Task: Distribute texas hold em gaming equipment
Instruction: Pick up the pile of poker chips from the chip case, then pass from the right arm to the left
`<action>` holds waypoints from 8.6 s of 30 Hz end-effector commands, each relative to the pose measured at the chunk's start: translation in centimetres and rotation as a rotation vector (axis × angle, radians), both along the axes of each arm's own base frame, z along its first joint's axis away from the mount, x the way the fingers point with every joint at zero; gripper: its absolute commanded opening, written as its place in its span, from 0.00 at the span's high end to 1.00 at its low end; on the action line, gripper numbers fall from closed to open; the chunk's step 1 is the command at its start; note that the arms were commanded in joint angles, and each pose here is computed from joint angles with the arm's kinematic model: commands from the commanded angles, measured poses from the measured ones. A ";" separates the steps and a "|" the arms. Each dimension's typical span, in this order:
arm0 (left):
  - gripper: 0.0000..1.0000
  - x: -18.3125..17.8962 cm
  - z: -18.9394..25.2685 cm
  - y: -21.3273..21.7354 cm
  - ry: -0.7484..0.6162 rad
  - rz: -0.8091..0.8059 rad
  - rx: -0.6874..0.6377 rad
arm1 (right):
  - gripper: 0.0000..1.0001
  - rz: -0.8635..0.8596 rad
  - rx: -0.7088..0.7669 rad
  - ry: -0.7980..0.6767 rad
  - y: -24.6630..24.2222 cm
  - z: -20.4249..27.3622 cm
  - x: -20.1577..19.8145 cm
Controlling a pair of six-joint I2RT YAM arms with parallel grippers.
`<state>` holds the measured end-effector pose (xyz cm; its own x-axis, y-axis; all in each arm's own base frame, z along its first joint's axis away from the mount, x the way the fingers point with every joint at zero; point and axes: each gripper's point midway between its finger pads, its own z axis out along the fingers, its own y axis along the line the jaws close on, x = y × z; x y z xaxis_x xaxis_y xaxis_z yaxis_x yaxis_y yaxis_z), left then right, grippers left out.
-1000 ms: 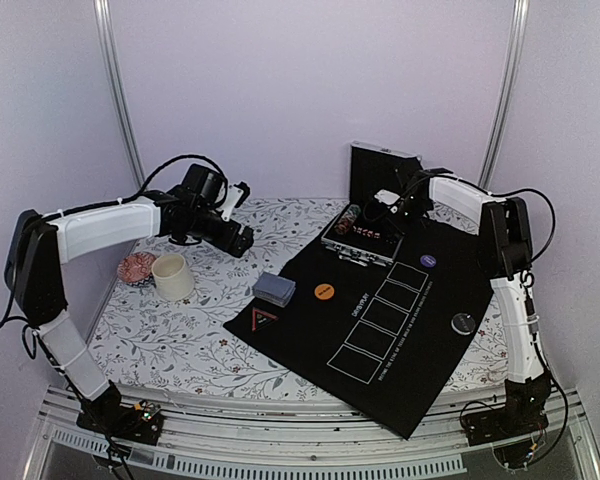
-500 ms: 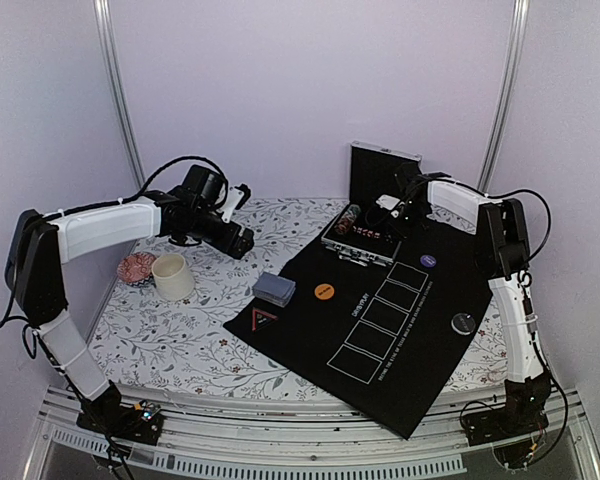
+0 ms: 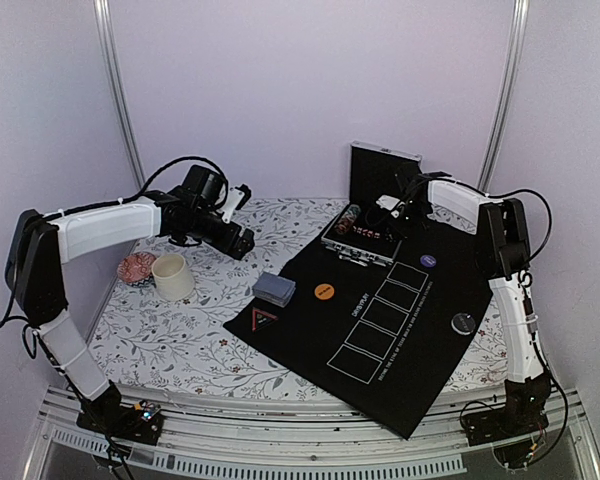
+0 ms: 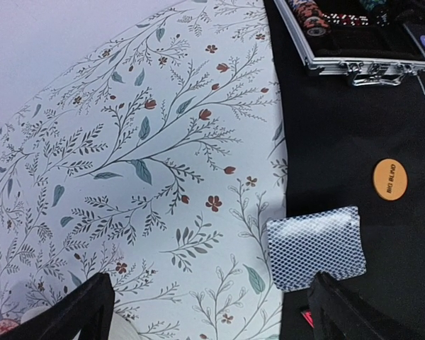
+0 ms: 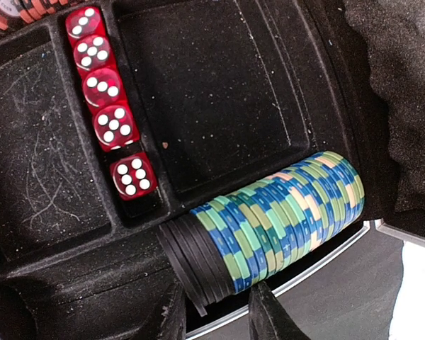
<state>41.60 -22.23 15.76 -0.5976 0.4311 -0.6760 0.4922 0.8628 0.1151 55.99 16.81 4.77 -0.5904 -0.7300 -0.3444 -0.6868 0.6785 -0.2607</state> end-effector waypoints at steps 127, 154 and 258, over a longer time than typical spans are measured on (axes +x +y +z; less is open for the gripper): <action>0.02 -0.9 0.5 -1.7 0.039 -0.096 -0.078 | 0.98 -0.091 0.455 -0.133 4.7 17.9 -3.1; 0.02 -4.4 3.9 -5.3 -0.077 -0.291 -0.129 | 0.98 -0.086 0.840 0.694 21.6 5.9 -25.5; 0.90 -13.6 -14.5 -19.5 0.110 -1.240 0.123 | 0.40 -0.278 0.819 0.831 18.4 -2.9 -25.0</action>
<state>28.49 -41.60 2.11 0.2247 0.7943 -0.5645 0.9743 -0.1910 0.1191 29.44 37.74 3.28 -0.9338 -0.3495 -0.0770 -0.2452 0.4682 0.8490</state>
